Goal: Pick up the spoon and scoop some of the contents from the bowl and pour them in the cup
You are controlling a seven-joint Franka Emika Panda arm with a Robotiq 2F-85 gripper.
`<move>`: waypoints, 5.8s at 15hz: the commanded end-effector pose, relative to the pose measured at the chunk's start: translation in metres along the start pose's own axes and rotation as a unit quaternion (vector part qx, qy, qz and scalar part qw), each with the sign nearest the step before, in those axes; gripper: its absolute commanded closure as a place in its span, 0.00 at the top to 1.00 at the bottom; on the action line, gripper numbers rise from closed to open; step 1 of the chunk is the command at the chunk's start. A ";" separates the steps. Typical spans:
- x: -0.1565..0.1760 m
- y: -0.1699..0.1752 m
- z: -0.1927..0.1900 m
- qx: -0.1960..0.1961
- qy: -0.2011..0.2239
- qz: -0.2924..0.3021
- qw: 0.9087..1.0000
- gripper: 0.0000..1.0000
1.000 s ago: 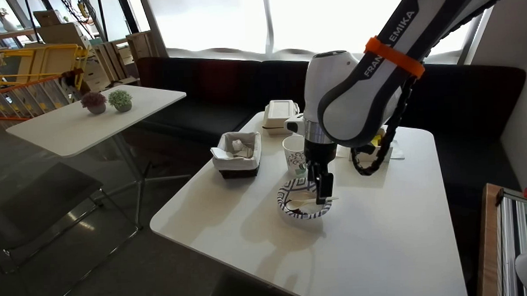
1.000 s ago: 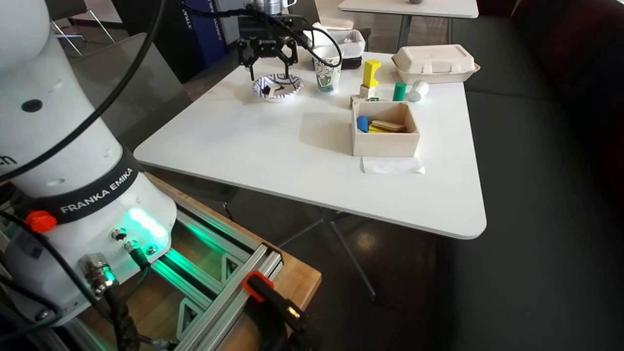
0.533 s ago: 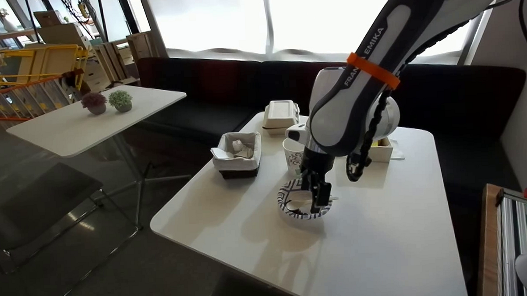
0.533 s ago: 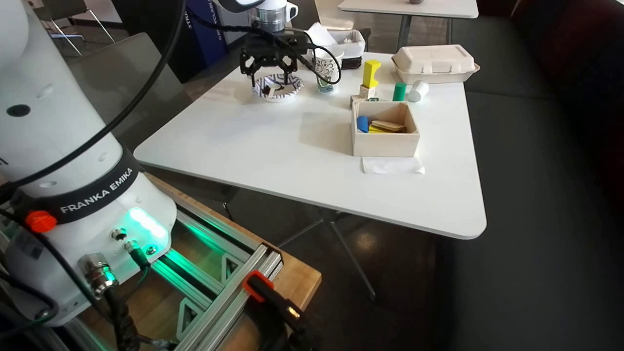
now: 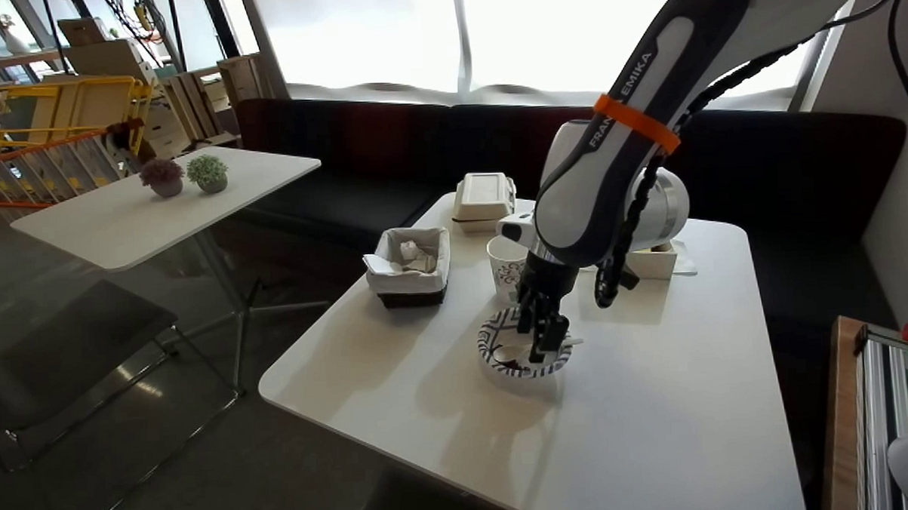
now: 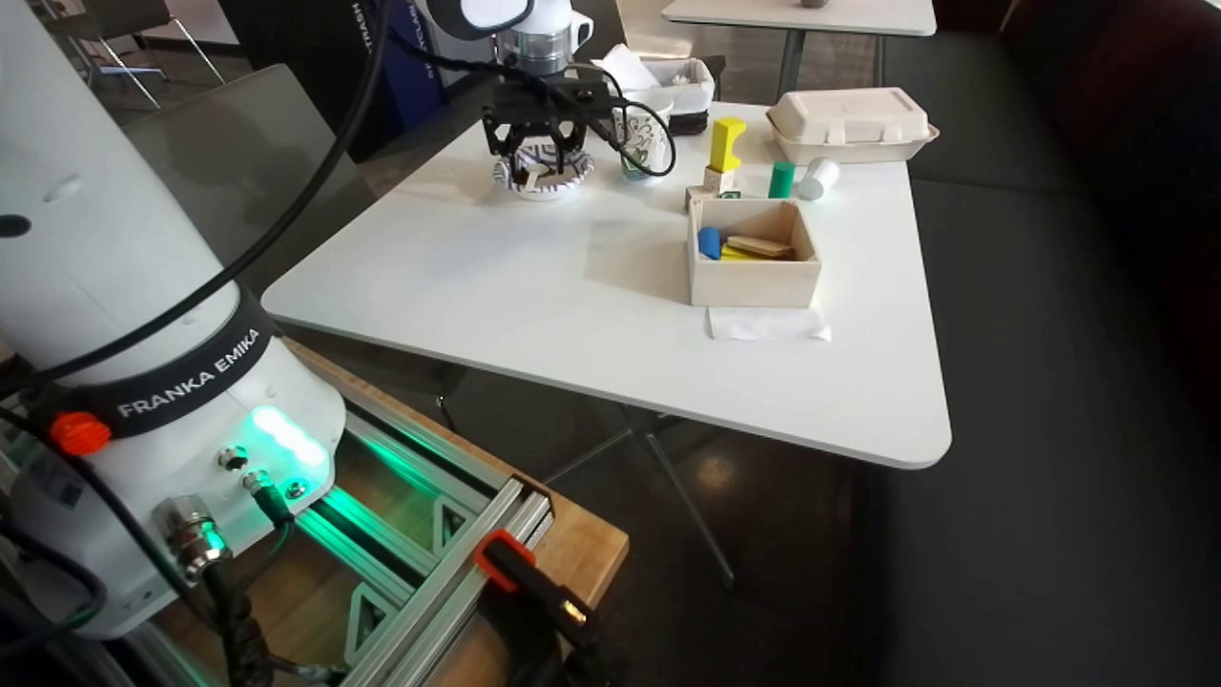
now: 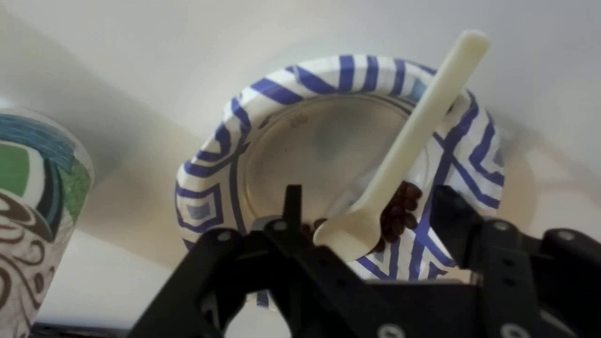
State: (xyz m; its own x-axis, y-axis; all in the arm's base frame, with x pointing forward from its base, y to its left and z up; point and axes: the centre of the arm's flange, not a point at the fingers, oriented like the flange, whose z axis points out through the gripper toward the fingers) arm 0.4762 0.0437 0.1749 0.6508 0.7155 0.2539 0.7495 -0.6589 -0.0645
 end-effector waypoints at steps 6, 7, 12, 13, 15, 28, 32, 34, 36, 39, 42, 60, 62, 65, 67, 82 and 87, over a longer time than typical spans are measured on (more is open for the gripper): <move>-0.013 0.004 0.000 0.003 0.015 0.002 1.000 0.18; -0.013 0.005 0.001 0.005 0.015 0.002 1.000 0.20; -0.013 0.005 0.005 0.012 0.014 0.001 1.000 0.16; -0.013 0.004 0.005 0.013 0.014 0.001 1.000 0.08; -0.011 0.001 0.001 0.012 0.015 -0.001 1.000 0.00; -0.006 -0.010 -0.028 -0.048 -0.063 0.059 0.995 0.04; -0.002 -0.007 -0.021 -0.056 -0.103 0.063 0.991 0.04; 0.004 -0.007 -0.019 -0.054 -0.119 0.060 0.990 0.04; 0.012 -0.008 -0.017 -0.054 -0.132 0.057 0.988 0.04; 0.023 -0.009 -0.015 -0.053 -0.146 0.053 0.986 0.04; 0.029 -0.008 -0.013 -0.052 -0.159 0.052 0.984 0.04; 0.047 -0.006 0.005 -0.049 -0.184 0.037 0.981 0.04; 0.048 -0.007 0.005 -0.050 -0.182 0.034 0.981 0.04; 0.049 -0.009 0.003 -0.051 -0.180 0.032 0.982 0.04; 0.050 -0.009 0.002 -0.051 -0.180 0.031 0.982 0.04; 0.058 -0.014 -0.001 -0.058 -0.182 0.015 0.981 0.04; 0.058 -0.012 0.000 -0.062 -0.187 0.011 0.980 0.04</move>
State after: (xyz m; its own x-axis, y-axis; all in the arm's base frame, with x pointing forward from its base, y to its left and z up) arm 0.5039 0.0893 0.1904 0.6855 0.7239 -0.0776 0.7278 -0.6842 0.0473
